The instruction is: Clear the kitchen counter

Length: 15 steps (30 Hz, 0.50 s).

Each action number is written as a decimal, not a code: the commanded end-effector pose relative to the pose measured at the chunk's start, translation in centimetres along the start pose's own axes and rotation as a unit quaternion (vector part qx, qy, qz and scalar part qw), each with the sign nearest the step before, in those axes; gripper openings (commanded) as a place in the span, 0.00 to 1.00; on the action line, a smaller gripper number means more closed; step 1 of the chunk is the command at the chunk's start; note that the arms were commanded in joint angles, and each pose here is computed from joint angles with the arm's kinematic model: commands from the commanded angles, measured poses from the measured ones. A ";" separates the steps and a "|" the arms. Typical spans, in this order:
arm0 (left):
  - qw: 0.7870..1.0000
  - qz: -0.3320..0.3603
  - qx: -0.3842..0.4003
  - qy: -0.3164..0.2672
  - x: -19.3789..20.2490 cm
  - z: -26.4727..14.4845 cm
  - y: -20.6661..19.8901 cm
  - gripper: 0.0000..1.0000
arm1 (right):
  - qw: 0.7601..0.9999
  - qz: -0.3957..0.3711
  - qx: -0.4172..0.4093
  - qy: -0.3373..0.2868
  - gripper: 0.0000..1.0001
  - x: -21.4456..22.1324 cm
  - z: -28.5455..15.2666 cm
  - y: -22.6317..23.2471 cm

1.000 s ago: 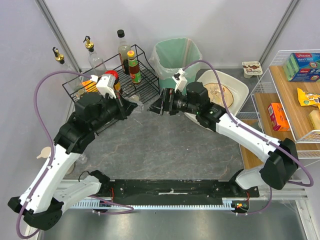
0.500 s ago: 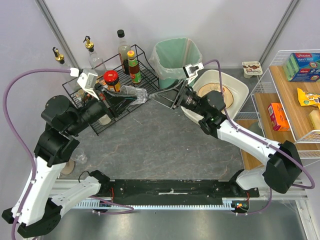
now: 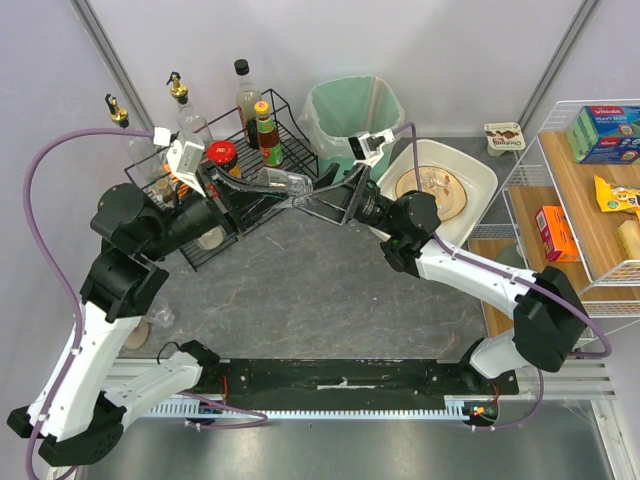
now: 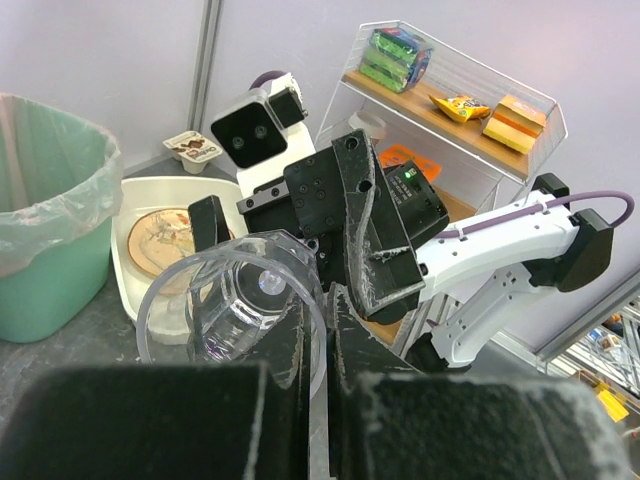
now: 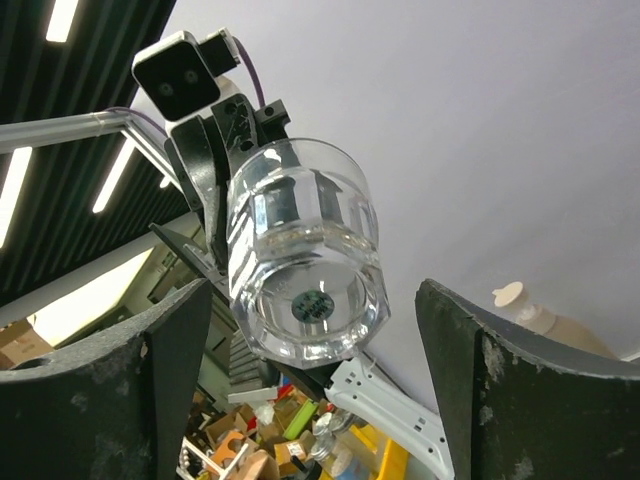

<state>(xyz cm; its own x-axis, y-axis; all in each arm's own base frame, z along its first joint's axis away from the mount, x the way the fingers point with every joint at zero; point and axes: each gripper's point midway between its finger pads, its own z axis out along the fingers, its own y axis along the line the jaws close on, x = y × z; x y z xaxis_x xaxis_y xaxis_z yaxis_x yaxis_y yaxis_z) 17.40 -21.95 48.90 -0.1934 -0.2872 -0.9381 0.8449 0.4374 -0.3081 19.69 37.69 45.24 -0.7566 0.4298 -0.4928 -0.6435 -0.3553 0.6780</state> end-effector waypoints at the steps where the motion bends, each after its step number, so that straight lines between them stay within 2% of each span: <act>1: 0.999 -0.002 0.027 -0.021 -1.0 -0.1 -1.3 0.02 | 0.998 -0.022 -0.055 -0.025 0.87 -1.5 0.6 3.4; 8: 1.000 0.001 0.025 -0.014 -0.6 -0.4 -1.2 0.02 | 0.998 -0.027 -0.049 -0.036 0.85 -1.9 1.0 3.3; 15: 1.000 -0.001 0.017 0.005 0.4 -0.4 -0.7 0.02 | 0.999 -0.023 -0.001 -0.034 0.64 -1.8 1.1 1.3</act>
<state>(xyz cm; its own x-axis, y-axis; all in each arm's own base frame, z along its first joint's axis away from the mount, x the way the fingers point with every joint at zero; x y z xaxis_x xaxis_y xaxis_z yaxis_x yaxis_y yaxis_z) 17.13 -22.02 48.35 -0.2073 -0.2808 -0.9371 0.8472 0.4274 -0.3155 20.40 37.77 45.77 -0.7518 0.4621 -0.4704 -0.6413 -0.3463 0.6847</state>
